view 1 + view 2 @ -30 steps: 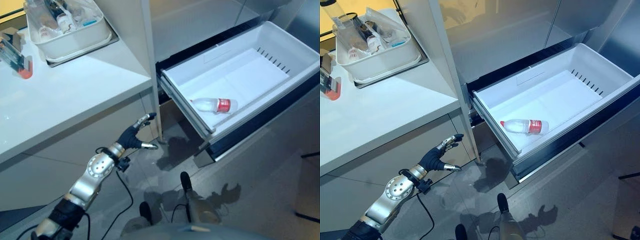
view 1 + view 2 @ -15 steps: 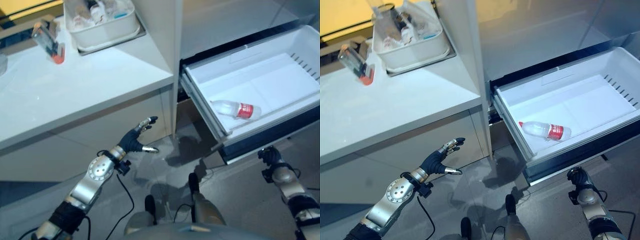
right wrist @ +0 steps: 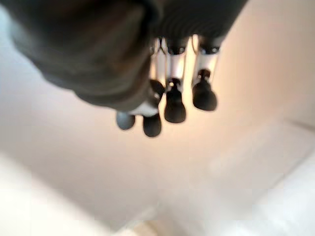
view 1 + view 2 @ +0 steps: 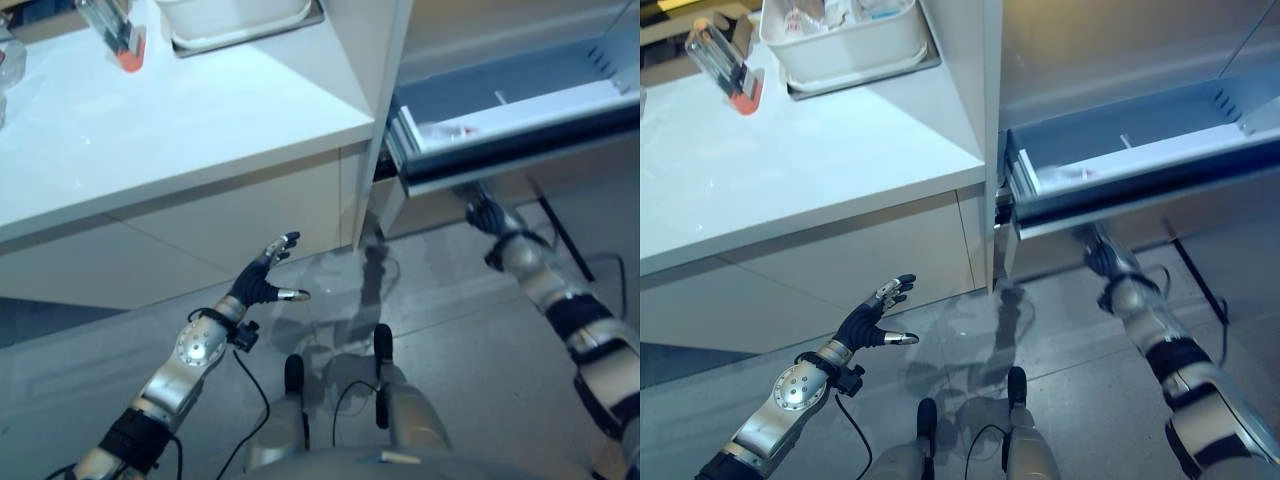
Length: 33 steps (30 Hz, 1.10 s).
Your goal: Take the drinks into the refrigerator
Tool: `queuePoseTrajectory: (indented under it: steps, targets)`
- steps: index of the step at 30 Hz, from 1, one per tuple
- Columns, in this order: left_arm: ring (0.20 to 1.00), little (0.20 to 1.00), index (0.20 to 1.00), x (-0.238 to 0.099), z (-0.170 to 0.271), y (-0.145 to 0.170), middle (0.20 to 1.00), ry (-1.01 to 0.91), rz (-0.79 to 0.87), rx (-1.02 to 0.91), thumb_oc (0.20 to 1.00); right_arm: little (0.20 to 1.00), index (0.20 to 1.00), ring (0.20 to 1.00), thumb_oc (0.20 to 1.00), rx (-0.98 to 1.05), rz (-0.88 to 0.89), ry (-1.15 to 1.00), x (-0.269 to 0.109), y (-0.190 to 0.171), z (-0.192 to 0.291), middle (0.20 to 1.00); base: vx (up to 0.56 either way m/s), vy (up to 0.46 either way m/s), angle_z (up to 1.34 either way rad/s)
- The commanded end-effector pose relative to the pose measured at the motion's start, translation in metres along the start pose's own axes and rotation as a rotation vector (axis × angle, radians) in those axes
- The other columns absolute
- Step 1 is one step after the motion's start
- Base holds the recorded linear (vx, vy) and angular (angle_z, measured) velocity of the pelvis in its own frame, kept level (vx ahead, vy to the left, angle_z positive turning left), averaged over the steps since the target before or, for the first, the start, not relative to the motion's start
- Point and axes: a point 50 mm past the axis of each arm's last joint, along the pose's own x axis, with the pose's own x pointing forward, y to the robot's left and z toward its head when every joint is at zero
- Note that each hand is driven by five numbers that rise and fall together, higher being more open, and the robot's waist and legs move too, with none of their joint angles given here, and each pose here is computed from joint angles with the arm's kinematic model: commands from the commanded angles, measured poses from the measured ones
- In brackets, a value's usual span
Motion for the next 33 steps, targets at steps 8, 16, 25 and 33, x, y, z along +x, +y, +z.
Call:
queuePoseTrajectory:
  steps: [8,16,25,33]
  targets:
    - [1.0,1.0,1.0,0.015,0.025,-0.003,1.0,-0.139,0.012,-0.012,1.0,0.2,0.2,0.2,0.2,-0.096,-0.156,-0.221,0.039,-0.051,0.086,0.2,-0.02,-0.005,0.05]
    - [1.0,1.0,1.0,0.012,0.002,-0.003,1.0,-0.053,0.1,-0.155,1.0,1.0,1.0,1.0,1.0,0.191,-0.054,0.031,0.012,0.009,0.011,1.0,-0.02,0.006,0.04]
    - [1.0,1.0,1.0,-0.011,-0.078,-0.015,1.0,0.312,0.262,-0.298,1.0,1.0,1.0,1.0,1.0,0.698,0.225,0.582,-0.121,0.174,-0.068,1.0,0.01,-0.016,0.05]
    - [1.0,1.0,1.0,-0.053,-0.166,-0.051,1.0,0.876,0.308,-0.264,1.0,1.0,1.0,1.0,1.0,0.764,0.566,0.996,-0.247,0.26,-0.075,1.0,0.1,-0.004,-0.05]
